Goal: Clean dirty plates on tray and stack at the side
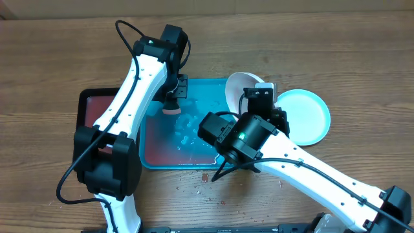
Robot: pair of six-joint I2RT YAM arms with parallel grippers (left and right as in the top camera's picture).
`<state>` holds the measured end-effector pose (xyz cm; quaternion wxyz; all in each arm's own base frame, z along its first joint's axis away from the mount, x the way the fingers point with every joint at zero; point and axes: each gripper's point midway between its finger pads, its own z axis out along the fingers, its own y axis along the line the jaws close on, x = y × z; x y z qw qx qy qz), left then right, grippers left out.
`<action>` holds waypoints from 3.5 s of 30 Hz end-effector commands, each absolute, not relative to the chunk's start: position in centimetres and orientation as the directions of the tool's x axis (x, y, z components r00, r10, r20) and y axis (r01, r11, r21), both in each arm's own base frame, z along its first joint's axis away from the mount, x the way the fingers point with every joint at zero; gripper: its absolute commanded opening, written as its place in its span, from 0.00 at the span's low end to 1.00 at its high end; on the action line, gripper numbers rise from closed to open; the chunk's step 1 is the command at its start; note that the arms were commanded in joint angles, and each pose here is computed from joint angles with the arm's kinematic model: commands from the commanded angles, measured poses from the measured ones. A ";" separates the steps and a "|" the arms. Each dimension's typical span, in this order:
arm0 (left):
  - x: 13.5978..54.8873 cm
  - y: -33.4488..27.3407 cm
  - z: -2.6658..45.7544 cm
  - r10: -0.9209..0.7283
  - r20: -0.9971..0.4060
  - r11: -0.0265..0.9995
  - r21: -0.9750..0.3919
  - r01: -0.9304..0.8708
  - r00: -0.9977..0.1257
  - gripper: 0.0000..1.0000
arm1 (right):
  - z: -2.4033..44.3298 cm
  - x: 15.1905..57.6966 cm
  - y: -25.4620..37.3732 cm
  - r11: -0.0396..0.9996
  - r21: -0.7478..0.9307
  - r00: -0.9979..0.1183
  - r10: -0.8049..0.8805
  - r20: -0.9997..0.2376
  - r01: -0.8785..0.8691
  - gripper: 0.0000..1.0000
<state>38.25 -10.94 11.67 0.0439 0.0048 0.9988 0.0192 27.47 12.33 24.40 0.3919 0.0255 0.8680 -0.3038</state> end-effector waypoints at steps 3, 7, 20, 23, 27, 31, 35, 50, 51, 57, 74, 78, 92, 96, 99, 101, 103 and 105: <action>38.4 -11.3 11.6 -0.003 -0.089 1.000 0.024 -0.005 -0.996 0.04 | 27.6 27.6 13.6 0.832 -0.451 -0.574 -0.207 -0.792 0.322 0.04; 38.4 -11.3 11.6 -0.003 -0.089 1.000 0.024 -0.005 -0.996 0.04 | 29.0 27.2 14.6 0.835 -0.461 -0.533 -0.254 -0.807 0.301 0.04; 38.4 -11.3 11.6 -0.003 -0.089 1.000 0.025 -0.005 -0.996 0.05 | 31.2 26.1 16.0 0.835 -0.482 -0.455 -0.332 -0.826 0.265 0.04; 38.4 -11.3 11.6 -0.003 -0.089 1.000 0.025 -0.005 -0.996 0.04 | 31.4 26.1 16.0 0.835 -0.481 -0.448 -0.334 -0.829 0.268 0.04; 38.4 -11.3 11.6 -0.003 -0.089 1.000 0.025 -0.005 -0.996 0.04 | 31.4 26.1 16.0 0.842 -0.463 -0.442 -0.315 -0.840 0.278 0.04; 38.4 -11.3 11.6 -0.003 -0.089 1.000 0.024 -0.005 -0.996 0.04 | 30.4 25.9 15.9 0.872 -0.384 -0.467 -0.215 -0.858 0.303 0.04; 38.4 -11.3 11.6 -0.003 -0.089 1.000 0.024 -0.005 -0.996 0.04 | 27.4 25.8 15.3 0.894 -0.294 -0.586 -0.044 -0.809 0.338 0.04; 37.9 -11.0 11.7 -0.006 -0.071 0.999 0.031 -0.008 -0.997 0.04 | 16.2 28.3 16.0 0.989 -0.056 -0.932 0.109 -0.345 0.136 0.04; 37.8 -11.0 11.7 -0.006 -0.066 0.999 0.032 -0.008 -0.998 0.04 | 16.2 28.5 15.9 0.991 -0.025 -0.938 0.117 -0.325 0.132 0.04; 37.5 -10.6 12.4 -0.009 -0.069 0.999 0.036 -0.012 -0.998 0.04 | 15.8 30.5 12.9 0.977 0.140 -0.960 0.190 -0.207 0.164 0.04; 36.5 -7.9 22.1 -0.063 -0.331 0.998 0.004 -0.069 -0.942 0.04 | 6.1 28.2 -3.9 0.762 0.150 -0.768 0.640 -0.029 0.630 0.04; 35.6 -6.4 24.0 -0.078 -0.376 0.995 0.034 -0.098 -0.923 0.04 | 5.5 28.4 -4.8 0.746 0.157 -0.749 0.660 -0.052 0.647 0.04; 32.7 -1.2 28.1 -0.211 -0.445 0.972 0.002 -0.236 -0.870 0.04 | 7.3 29.8 -3.9 0.735 0.245 -0.750 0.660 -0.039 0.633 0.77; 31.5 -0.9 26.7 -0.231 -0.384 0.966 0.019 -0.257 -0.894 0.04 | 11.1 31.9 -1.8 0.764 0.338 -0.797 0.601 -0.060 0.550 0.77; 30.7 0.3 24.8 -0.269 -0.330 0.954 0.038 -0.298 -0.905 0.04 | 13.7 32.9 -0.2 0.809 0.358 -0.837 0.535 -0.115 0.467 0.77; 30.1 1.6 23.3 -0.313 -0.292 0.938 0.052 -0.341 -0.904 0.04 | 15.1 33.4 0.9 0.836 0.365 -0.860 0.488 -0.150 0.410 0.77; 29.7 3.1 21.6 -0.362 -0.260 0.919 0.059 -0.389 -0.895 0.05 | 16.2 33.7 2.0 0.854 0.372 -0.875 0.450 -0.179 0.363 0.77; 29.5 4.7 19.9 -0.420 -0.237 0.896 0.048 -0.442 -0.876 0.04 | 16.7 33.8 3.0 0.865 0.377 -0.885 0.423 -0.197 0.330 0.78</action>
